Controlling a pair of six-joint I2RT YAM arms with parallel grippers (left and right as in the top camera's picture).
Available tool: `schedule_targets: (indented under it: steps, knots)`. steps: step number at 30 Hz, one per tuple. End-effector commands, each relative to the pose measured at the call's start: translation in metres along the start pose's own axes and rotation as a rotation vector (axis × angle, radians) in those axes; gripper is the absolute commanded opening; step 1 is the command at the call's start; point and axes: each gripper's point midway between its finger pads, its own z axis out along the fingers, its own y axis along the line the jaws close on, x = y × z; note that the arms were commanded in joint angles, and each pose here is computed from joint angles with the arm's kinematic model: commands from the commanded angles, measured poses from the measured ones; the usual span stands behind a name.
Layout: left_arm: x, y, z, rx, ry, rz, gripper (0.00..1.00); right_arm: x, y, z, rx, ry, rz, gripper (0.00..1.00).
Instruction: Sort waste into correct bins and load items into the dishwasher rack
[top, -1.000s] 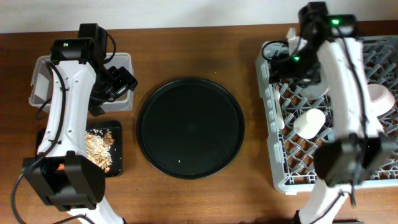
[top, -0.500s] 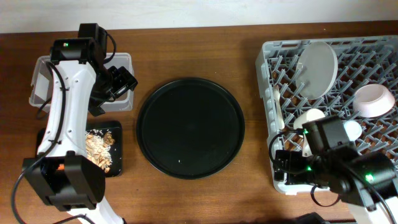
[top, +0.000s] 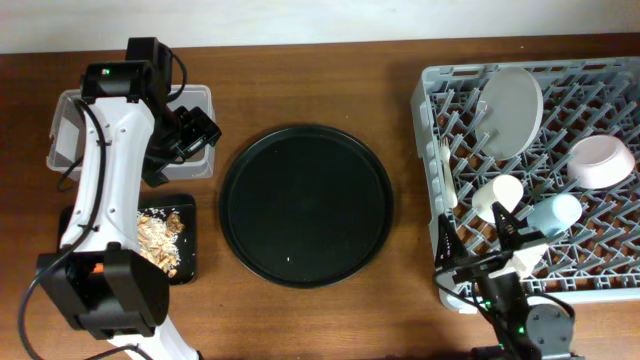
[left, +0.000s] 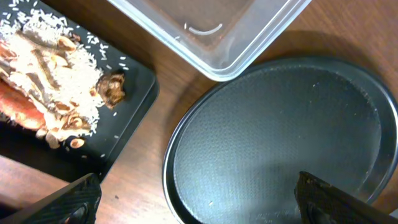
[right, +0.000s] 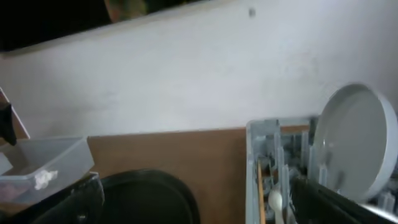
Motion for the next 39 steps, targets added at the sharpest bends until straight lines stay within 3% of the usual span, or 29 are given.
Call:
schedule_targets:
  steps: [1, 6, 8, 10, 26, 28, 31, 33, 37, 39]
  knots:
    - [-0.002, 0.001, 0.001, -0.006, -0.004, 0.003, 0.99, 0.004, -0.004, 0.001, -0.001, -0.084, -0.030, 0.99]
    - [-0.002, 0.001, 0.001, -0.006, -0.004, 0.002, 0.99, -0.001, -0.026, 0.000, 0.119, -0.153, -0.031, 0.99]
    - [-0.002, 0.001, 0.001, -0.006, -0.004, 0.003, 0.99, 0.017, -0.031, 0.002, 0.137, -0.080, -0.023, 0.99]
    - [-0.002, 0.001, 0.001, -0.006, -0.004, 0.003, 0.99, 0.069, -0.041, -0.001, 0.178, 0.128, 0.007, 0.99]
    - [-0.002, 0.011, -0.001, -0.056, -0.017, 0.003, 0.99, 0.067, -0.040, -0.001, 0.170, 0.121, 0.007, 0.99]
    - [0.003, 0.003, -0.007, -0.036, -0.035, 0.054, 0.99, 0.067, -0.040, -0.001, 0.170, 0.121, 0.007, 0.99]
    - [0.016, -0.084, -0.041, 0.173, -0.309, 0.567, 0.99, 0.067, -0.040, -0.001, 0.170, 0.121, 0.007, 0.99]
    - [0.025, -0.092, -0.041, 0.237, -0.387, 0.608, 0.99, 0.067, -0.040, -0.001, 0.170, 0.121, 0.007, 0.99]
    - [0.055, -0.050, -0.006, 0.342, -0.540, 0.593, 0.99, 0.067, -0.040, -0.001, 0.170, 0.121, 0.008, 0.99]
    - [0.074, -0.026, -0.001, 0.430, -0.699, 0.618, 0.99, 0.067, -0.040, -0.001, 0.170, 0.121, 0.007, 0.99]
